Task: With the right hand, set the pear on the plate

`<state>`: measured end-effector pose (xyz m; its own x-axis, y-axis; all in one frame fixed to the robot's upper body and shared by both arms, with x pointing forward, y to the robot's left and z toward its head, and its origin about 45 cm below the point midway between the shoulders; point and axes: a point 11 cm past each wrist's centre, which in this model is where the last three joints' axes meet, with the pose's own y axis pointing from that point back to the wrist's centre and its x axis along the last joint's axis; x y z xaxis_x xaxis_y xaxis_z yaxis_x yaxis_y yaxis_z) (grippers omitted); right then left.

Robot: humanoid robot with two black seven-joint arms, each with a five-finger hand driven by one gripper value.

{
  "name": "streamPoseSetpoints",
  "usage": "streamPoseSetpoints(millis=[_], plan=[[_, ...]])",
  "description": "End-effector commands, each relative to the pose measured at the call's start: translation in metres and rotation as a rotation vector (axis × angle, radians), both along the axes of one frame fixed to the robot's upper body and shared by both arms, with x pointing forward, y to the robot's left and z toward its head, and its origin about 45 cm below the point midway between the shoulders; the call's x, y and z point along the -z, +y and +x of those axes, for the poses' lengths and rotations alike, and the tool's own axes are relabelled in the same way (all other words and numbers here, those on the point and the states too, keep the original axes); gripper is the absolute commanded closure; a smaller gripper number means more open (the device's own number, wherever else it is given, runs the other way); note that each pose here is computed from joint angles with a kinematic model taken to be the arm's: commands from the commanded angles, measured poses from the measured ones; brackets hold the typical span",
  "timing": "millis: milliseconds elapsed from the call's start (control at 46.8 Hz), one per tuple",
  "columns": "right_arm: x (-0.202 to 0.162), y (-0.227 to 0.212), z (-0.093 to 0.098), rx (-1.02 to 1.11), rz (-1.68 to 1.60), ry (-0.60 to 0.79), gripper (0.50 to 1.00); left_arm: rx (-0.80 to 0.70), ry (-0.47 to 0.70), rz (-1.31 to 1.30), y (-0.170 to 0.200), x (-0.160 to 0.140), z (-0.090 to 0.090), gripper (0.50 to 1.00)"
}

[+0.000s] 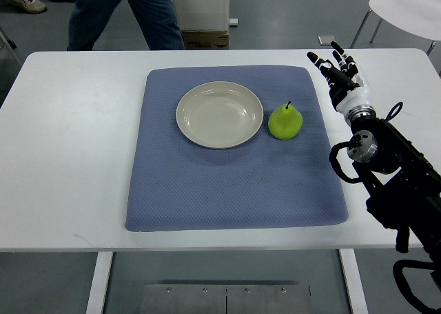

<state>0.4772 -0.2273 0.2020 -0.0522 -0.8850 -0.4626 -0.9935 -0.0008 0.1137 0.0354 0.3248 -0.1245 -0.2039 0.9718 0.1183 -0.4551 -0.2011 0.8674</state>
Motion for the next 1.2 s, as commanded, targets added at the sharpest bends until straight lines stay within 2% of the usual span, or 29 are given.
streamPoseSetpoints(millis=[0, 1176], plan=[[-0.001, 0.000, 0.001, -0.001, 0.000, 0.000, 0.500, 0.001, 0.000, 0.000, 0.000, 0.000, 0.000, 0.500], [-0.004, -0.009, 0.005, 0.009, -0.018, 0.000, 0.500, 0.001, 0.000, -0.001, 0.000, 0.000, 0.000, 0.500]])
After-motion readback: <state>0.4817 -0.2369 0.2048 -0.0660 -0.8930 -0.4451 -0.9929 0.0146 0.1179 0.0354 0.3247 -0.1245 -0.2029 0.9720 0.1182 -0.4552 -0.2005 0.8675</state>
